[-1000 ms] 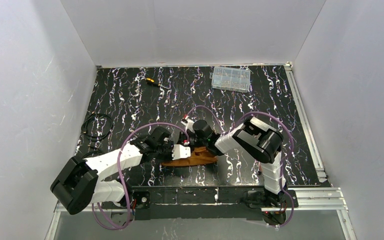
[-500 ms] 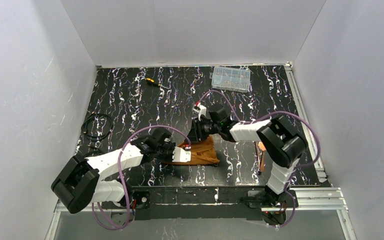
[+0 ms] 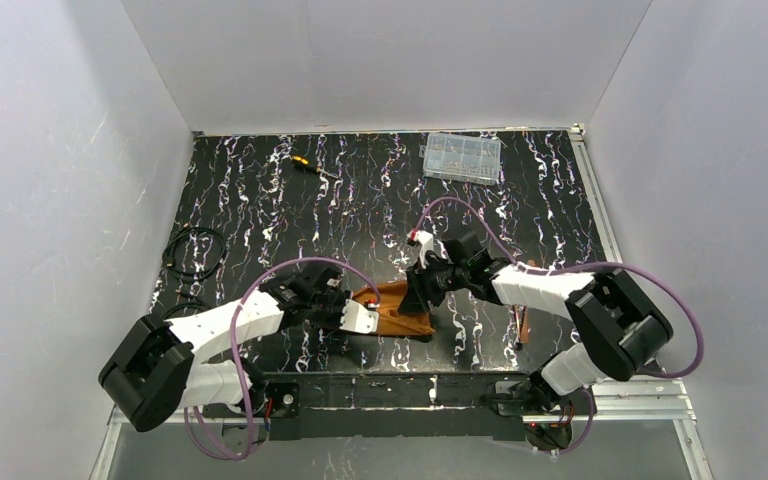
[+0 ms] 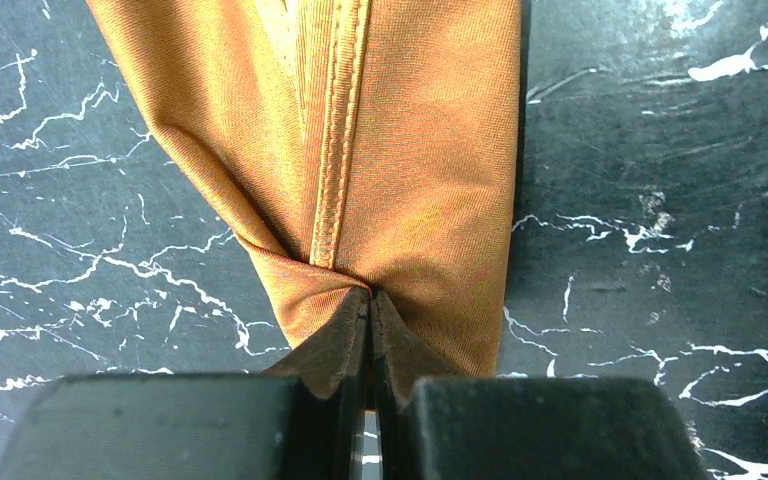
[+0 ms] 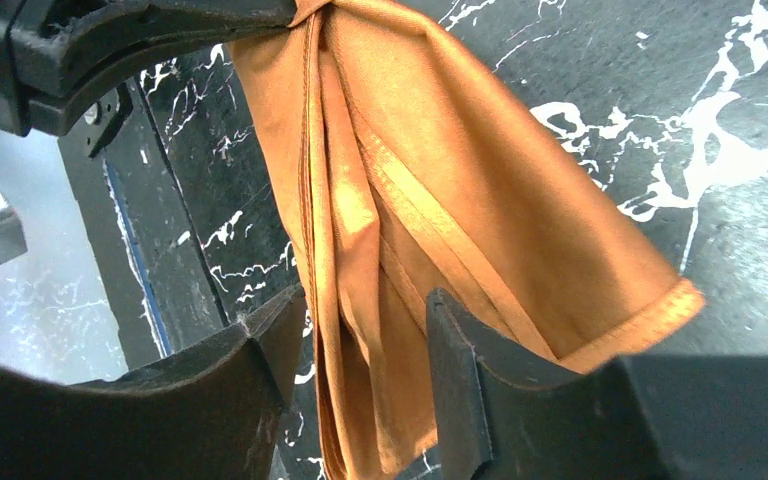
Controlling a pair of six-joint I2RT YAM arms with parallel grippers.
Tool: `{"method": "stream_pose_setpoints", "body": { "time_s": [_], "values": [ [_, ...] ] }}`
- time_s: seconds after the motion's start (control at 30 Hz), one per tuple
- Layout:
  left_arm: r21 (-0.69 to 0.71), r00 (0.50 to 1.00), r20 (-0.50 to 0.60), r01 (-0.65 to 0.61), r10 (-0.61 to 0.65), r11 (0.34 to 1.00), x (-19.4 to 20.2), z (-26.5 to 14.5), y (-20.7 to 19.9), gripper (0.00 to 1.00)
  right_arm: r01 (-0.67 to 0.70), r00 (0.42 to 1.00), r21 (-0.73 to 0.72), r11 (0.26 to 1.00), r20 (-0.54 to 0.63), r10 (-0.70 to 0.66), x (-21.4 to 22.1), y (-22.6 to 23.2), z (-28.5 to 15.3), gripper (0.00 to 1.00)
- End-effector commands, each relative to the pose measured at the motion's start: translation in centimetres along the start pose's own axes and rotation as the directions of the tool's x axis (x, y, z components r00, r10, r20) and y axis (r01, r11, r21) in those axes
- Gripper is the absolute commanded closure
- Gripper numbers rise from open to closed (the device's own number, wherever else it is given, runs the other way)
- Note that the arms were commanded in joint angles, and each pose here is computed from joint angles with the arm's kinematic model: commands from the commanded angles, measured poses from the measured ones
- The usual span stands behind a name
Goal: Fold the napkin into a case and place the utensils inside
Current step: Grasp the top corner of the smaller rectangle folded napkin from the folded napkin.
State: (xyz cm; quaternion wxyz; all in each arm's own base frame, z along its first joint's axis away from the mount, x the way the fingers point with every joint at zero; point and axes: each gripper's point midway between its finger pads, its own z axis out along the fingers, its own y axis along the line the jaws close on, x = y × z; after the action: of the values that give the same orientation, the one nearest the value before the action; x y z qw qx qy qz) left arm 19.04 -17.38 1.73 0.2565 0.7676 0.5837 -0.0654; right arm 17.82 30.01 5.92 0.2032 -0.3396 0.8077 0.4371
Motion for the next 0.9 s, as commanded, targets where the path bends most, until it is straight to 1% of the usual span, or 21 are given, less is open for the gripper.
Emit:
{"method": "stream_pose_setpoints", "body": {
  "time_s": [0.0,0.07,0.13,0.17,0.2,0.23,0.37,0.5,0.7,0.87],
  "values": [
    [0.195,0.992,-0.121,0.044,-0.02,0.98,3.5,-0.4,-6.0,1.0,0.106,0.994,0.078,0.991,0.0,-0.106,-0.3,-0.4,-1.8,0.42],
    [0.193,0.993,-0.12,0.047,-0.024,0.98,3.4,-0.5,-6.0,1.0,0.148,0.989,0.114,0.982,0.005,-0.149,-0.7,-0.2,-2.7,0.39],
    [0.193,0.992,-0.12,0.046,-0.023,0.98,3.5,-0.5,-6.0,1.0,0.197,0.98,0.135,0.971,-0.014,-0.197,-0.5,0.2,-3.5,0.3],
    [0.193,0.992,-0.122,0.048,-0.024,0.98,3.5,-0.5,-6.0,1.0,0.238,0.971,0.14,0.961,-0.023,-0.237,-0.5,0.3,-3.8,0.08],
    [0.193,0.992,-0.122,0.047,-0.024,0.98,3.5,-0.5,-6.0,1.0,0.27,0.963,0.136,0.953,-0.046,-0.266,-0.4,0.6,-4.1,0.03],
    [0.192,0.992,-0.121,0.046,-0.023,0.98,3.5,-0.5,-6.0,1.0,0.305,0.952,0.128,0.944,-0.071,-0.298,-0.3,0.8,-4.3,0.02],
    [0.183,0.993,-0.118,0.039,-0.018,0.982,3.5,-0.5,-5.9,1.0,0.45,0.888,0.131,0.884,-0.17,-0.427,0.1,1.3,-4.3,0.02],
    [0.18,0.993,-0.119,0.036,-0.015,0.983,3.5,-0.5,-5.8,1.0,0.52,0.841,0.092,0.849,-0.231,-0.49,1.4,1.8,-3.6,0.01],
    [0.156,0.994,-0.108,0.019,-0.002,0.988,3.6,-0.5,-5.7,1.0,0.565,0.81,0.074,0.822,-0.237,-0.536,2.5,1.1,-2.3,0.02],
    [0.158,0.994,-0.11,0.029,-0.012,0.987,3.5,-0.4,-5.6,1.0,0.602,0.766,0.031,0.798,-0.305,-0.566,3.6,1.1,-1.6,0.03]
  ]
}}
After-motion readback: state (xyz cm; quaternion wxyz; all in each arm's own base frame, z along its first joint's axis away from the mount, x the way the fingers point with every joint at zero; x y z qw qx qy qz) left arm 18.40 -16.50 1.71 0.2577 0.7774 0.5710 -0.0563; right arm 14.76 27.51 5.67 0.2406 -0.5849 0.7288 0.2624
